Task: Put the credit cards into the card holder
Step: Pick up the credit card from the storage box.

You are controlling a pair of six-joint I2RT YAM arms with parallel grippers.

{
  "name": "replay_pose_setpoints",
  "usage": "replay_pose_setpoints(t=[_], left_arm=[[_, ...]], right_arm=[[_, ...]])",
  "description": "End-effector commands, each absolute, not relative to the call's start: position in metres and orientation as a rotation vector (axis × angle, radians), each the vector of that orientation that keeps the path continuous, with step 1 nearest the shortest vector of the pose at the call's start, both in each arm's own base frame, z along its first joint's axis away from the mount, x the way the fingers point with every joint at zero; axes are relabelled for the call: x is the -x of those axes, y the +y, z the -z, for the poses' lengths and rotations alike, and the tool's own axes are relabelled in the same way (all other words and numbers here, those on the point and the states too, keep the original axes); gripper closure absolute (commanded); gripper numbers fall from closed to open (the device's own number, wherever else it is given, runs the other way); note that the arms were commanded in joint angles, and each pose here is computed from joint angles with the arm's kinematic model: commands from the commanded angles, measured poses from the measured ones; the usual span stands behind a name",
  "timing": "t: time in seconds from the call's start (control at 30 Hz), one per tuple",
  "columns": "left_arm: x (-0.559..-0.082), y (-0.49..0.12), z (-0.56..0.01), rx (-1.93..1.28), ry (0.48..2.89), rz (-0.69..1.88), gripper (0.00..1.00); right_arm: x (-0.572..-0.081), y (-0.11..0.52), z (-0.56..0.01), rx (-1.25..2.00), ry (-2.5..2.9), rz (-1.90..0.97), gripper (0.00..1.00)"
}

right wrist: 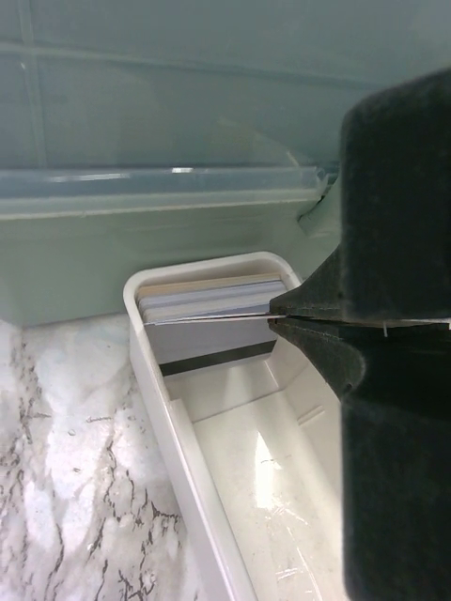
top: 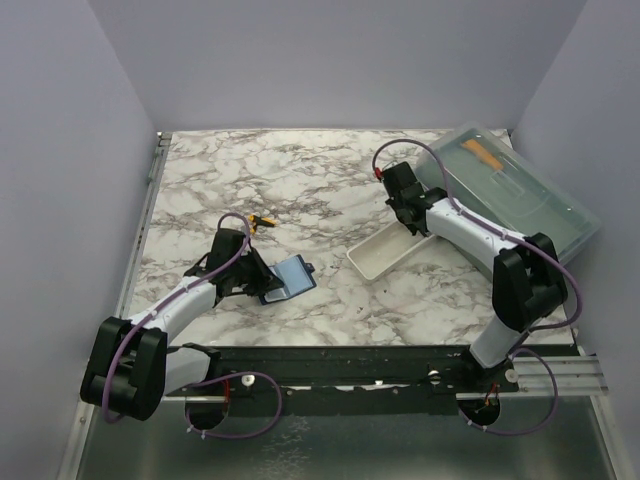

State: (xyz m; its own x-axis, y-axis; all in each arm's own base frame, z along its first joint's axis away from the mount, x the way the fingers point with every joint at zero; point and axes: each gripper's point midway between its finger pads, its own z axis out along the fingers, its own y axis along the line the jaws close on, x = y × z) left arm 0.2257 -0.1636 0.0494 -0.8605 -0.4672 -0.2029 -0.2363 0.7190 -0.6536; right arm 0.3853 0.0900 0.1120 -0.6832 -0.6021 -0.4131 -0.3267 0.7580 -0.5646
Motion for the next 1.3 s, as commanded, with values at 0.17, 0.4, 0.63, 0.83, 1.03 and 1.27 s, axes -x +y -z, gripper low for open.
replay_pose_setpoints(t=[0.17,0.4,0.63,0.83,1.03,1.27], left_arm=[[-0.233,-0.168,-0.062,0.535,2.551,0.941,0.88],[-0.232,-0.169,-0.061,0.541,2.559,0.950,0.88],[-0.231,-0.169,-0.062,0.539,2.562,0.952,0.88],[-0.230,-0.169,-0.060,0.534,2.568,0.950,0.88],[-0.230,-0.170,-0.063,0.520,2.563,0.960,0.88],[-0.232,-0.171,-0.065,0.515,2.562,0.965,0.87]], right_arm=[[-0.389,0.093,-0.174,0.576,2.301,0.535,1.00],[-0.379,0.097,-0.170,0.527,2.337,0.465,1.00],[-0.373,0.109,-0.156,0.578,2.351,0.353,1.00],[-0.382,0.097,-0.140,0.581,2.358,0.373,1.00],[-0.385,0.101,-0.146,0.554,2.350,0.340,1.00],[-0.381,0.152,-0.200,0.312,2.332,-0.063,1.00]])
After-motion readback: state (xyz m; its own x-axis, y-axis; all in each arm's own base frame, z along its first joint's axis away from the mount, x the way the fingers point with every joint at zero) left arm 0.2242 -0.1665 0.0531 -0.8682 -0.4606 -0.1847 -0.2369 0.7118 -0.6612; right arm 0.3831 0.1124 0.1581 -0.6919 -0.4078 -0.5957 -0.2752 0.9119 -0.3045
